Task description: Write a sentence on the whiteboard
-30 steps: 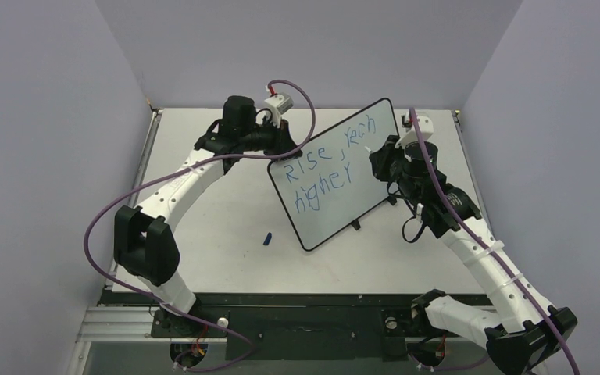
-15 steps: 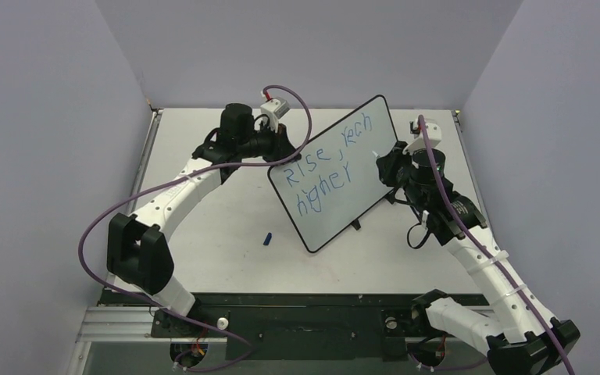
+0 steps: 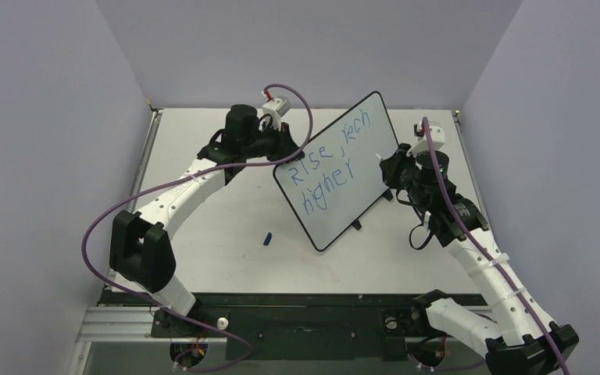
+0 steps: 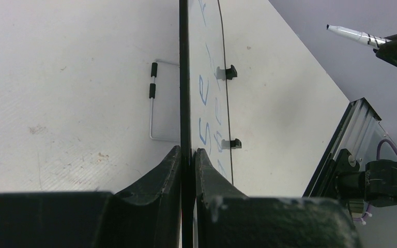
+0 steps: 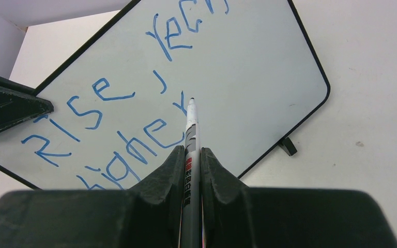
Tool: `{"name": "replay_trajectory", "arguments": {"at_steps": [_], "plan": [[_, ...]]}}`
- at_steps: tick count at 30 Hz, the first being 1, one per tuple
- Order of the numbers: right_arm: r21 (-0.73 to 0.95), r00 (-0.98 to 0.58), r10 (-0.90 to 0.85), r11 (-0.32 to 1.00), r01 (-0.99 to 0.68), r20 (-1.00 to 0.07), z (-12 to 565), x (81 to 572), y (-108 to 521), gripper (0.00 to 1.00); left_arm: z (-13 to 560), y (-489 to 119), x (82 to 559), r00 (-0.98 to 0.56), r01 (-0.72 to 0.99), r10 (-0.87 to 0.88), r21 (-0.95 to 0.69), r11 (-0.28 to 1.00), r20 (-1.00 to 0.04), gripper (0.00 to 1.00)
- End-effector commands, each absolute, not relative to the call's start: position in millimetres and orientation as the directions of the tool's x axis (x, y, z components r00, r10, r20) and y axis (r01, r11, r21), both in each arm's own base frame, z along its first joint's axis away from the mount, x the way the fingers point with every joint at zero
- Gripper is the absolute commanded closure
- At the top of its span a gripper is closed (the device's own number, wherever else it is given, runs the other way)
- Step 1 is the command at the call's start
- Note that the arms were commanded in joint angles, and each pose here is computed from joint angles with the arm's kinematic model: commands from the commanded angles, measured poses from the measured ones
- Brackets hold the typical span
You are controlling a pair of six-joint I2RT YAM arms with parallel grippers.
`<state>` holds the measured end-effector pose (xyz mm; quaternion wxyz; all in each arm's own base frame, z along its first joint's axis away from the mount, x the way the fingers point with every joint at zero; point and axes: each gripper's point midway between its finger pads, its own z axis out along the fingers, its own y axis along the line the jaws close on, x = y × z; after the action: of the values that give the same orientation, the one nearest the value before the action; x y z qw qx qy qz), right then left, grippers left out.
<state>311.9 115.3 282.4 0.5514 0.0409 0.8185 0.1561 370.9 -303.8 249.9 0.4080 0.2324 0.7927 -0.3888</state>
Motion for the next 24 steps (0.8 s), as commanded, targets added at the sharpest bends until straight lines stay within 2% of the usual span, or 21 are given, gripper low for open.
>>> {"name": "replay_trajectory", "arguments": {"at_steps": [1, 11, 24], "plan": [[0.323, -0.351, 0.266, 0.939, -0.114, -0.898, 292.9, 310.4, 112.6, 1.00, 200.1, -319.1, 336.5, -0.696, 0.632, 0.129, -0.519, 0.575, -0.706, 1.00], [0.334, -0.355, 0.277, 0.936, -0.110, -0.893, 287.8, 315.4, 112.2, 1.00, 192.2, -325.0, 328.2, -0.752, 0.547, 0.080, -0.551, 0.630, -0.654, 1.00], [0.340, -0.357, 0.283, 0.934, -0.108, -0.890, 285.4, 317.6, 111.5, 1.00, 176.5, -319.4, 323.5, -0.763, 0.533, 0.095, -0.539, 0.652, -0.639, 1.00]]}}
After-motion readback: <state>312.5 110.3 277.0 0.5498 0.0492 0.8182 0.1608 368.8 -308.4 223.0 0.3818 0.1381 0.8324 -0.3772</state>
